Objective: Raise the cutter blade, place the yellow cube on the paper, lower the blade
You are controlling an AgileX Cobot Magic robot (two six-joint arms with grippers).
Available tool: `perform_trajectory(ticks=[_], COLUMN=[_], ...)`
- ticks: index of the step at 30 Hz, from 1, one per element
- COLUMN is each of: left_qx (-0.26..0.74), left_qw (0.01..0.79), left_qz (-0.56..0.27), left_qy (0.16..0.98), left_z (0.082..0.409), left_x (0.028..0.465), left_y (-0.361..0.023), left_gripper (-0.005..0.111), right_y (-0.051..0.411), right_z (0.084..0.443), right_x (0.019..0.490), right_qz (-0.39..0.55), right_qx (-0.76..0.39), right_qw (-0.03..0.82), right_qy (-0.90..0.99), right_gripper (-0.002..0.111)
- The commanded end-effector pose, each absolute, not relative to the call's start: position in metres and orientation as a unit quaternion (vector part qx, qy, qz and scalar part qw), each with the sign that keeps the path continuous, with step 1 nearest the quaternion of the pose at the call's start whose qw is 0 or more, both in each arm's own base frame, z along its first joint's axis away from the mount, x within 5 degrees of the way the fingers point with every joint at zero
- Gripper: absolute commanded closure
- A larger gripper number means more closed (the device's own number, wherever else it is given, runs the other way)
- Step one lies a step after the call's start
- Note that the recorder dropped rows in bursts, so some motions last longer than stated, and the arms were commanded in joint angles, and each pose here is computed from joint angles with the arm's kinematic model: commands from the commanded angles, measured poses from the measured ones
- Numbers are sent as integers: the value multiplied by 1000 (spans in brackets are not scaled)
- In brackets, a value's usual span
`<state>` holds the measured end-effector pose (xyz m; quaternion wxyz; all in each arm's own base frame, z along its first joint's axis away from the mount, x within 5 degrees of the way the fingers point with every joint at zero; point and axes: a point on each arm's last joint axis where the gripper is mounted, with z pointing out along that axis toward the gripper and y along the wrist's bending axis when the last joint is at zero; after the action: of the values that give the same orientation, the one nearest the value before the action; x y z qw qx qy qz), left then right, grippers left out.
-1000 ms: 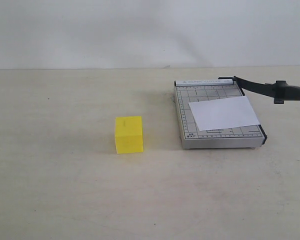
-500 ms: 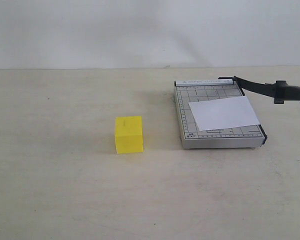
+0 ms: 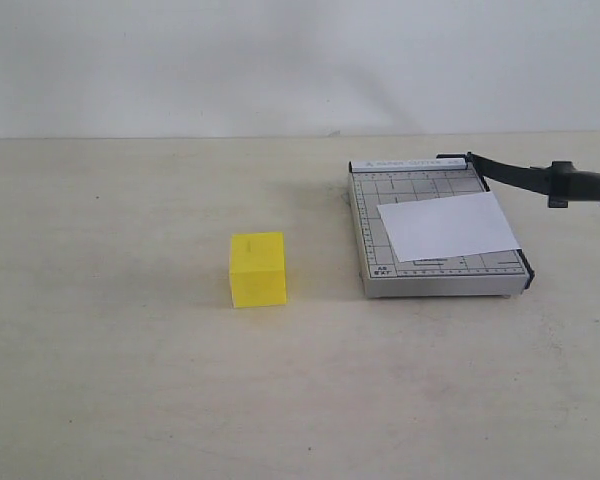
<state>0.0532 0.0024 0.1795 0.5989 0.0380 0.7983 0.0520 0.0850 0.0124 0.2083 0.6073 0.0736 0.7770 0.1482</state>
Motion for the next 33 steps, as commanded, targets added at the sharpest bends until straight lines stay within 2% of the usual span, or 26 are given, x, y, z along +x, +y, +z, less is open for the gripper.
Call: perform_trajectory(ticks=[1, 8, 13, 33], left_qx=[35, 35, 35, 35], left_qw=[604, 604, 604, 604], left_qz=[50, 50, 50, 50], left_qy=[794, 794, 795, 795], left_z=[181, 181, 181, 181], left_x=[53, 53, 53, 53], left_y=[2, 2, 2, 2], left_gripper=[102, 102, 102, 102], right_y=[11, 9, 8, 8], right_z=[195, 208, 214, 213], right_x=[75, 56, 56, 56], right_qz=[147, 166, 166, 166], right_qx=[68, 59, 61, 60], right_qw=[624, 698, 720, 718], right_qy=[765, 694, 671, 673], right_gripper=[108, 108, 108, 108])
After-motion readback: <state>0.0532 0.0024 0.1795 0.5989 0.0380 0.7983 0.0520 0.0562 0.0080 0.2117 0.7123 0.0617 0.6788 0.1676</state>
